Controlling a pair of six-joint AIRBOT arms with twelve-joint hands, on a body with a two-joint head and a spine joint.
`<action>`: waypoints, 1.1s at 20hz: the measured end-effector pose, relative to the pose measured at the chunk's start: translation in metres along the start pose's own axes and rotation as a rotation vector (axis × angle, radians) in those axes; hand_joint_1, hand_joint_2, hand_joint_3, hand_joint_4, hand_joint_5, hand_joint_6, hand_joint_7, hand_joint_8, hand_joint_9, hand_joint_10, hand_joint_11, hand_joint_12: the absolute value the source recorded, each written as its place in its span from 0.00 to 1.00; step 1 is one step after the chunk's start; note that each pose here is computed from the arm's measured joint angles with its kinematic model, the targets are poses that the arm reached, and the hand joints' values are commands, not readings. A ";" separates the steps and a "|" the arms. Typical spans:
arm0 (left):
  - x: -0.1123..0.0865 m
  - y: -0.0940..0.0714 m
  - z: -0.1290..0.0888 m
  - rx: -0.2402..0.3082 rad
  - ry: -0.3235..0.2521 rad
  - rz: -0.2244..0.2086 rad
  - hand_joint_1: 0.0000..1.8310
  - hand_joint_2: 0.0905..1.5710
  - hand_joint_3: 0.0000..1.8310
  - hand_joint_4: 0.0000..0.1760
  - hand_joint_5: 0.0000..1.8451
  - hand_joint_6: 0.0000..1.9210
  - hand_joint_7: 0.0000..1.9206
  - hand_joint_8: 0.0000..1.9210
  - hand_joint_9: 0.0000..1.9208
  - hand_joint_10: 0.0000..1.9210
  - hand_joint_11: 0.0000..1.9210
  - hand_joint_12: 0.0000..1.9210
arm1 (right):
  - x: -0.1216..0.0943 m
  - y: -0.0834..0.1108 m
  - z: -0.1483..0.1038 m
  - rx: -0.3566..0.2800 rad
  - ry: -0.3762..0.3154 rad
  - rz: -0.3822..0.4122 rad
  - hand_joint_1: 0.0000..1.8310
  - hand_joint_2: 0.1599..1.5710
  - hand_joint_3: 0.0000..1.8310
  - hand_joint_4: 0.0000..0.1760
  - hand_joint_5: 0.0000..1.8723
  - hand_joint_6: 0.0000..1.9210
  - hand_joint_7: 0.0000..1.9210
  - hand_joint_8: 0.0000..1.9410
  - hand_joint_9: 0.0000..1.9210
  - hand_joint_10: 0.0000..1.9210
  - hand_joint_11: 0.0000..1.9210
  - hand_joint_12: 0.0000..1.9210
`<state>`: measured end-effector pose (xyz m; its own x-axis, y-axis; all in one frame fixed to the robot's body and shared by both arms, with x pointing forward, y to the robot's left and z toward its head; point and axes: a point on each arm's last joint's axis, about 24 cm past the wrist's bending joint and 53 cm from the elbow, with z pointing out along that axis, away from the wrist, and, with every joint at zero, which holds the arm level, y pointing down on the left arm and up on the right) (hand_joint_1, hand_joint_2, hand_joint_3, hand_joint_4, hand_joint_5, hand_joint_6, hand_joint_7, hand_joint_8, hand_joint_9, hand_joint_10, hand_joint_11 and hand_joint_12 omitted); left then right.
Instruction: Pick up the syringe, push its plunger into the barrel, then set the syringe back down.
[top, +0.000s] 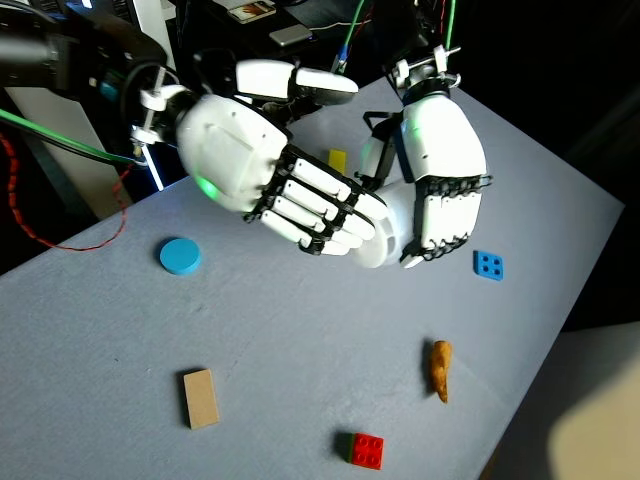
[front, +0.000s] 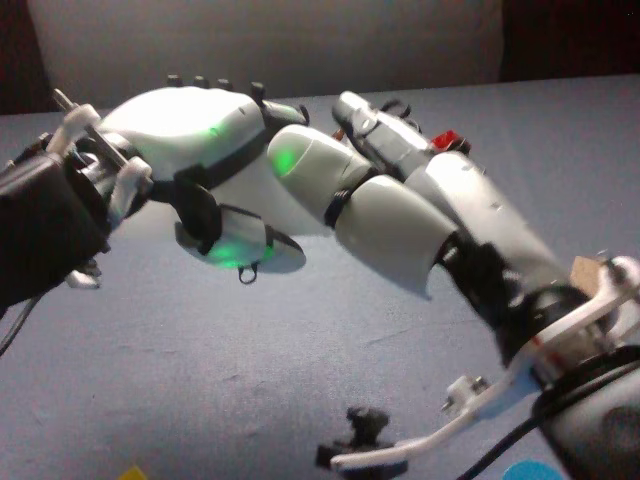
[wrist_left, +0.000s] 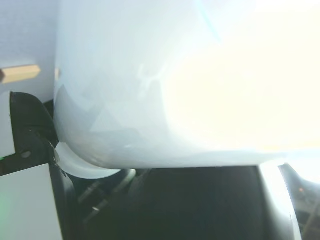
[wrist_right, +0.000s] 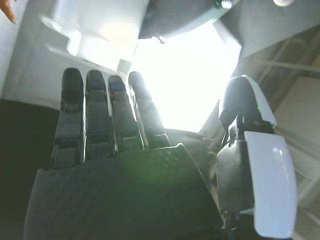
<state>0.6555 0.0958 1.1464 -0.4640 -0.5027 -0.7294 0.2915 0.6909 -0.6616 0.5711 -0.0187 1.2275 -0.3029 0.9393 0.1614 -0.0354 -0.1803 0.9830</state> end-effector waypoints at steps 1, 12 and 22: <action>0.003 0.000 0.000 0.000 0.010 0.000 0.74 0.76 0.00 0.00 0.47 0.52 0.36 0.74 0.38 0.79 0.33 0.76 | -0.005 0.004 0.000 -0.013 -0.007 -0.013 0.06 0.67 0.00 0.00 0.08 0.00 0.08 0.00 0.08 0.00 0.00 0.27; 0.044 -0.005 0.005 0.013 0.058 -0.022 0.74 0.74 0.00 0.00 0.50 0.50 0.38 0.71 0.40 0.76 0.36 0.73 | -0.042 0.015 -0.007 -0.038 0.014 -0.316 0.06 0.67 0.00 0.00 0.07 0.00 0.08 0.00 0.08 0.00 0.00 0.27; 0.097 0.013 0.011 -0.032 0.122 -0.034 0.73 0.75 0.00 0.00 0.50 0.51 0.35 0.73 0.38 0.79 0.39 0.77 | -0.060 -0.017 -0.010 0.110 0.079 -0.706 0.08 0.67 0.00 0.00 0.07 0.00 0.08 0.00 0.08 0.00 0.00 0.29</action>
<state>0.6232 0.0505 1.0646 -0.5724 -0.4603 -0.6786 0.2479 0.6917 -0.6783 0.5801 -0.0748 1.1998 -0.3116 0.7959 -0.5190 -0.1536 0.4969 0.8541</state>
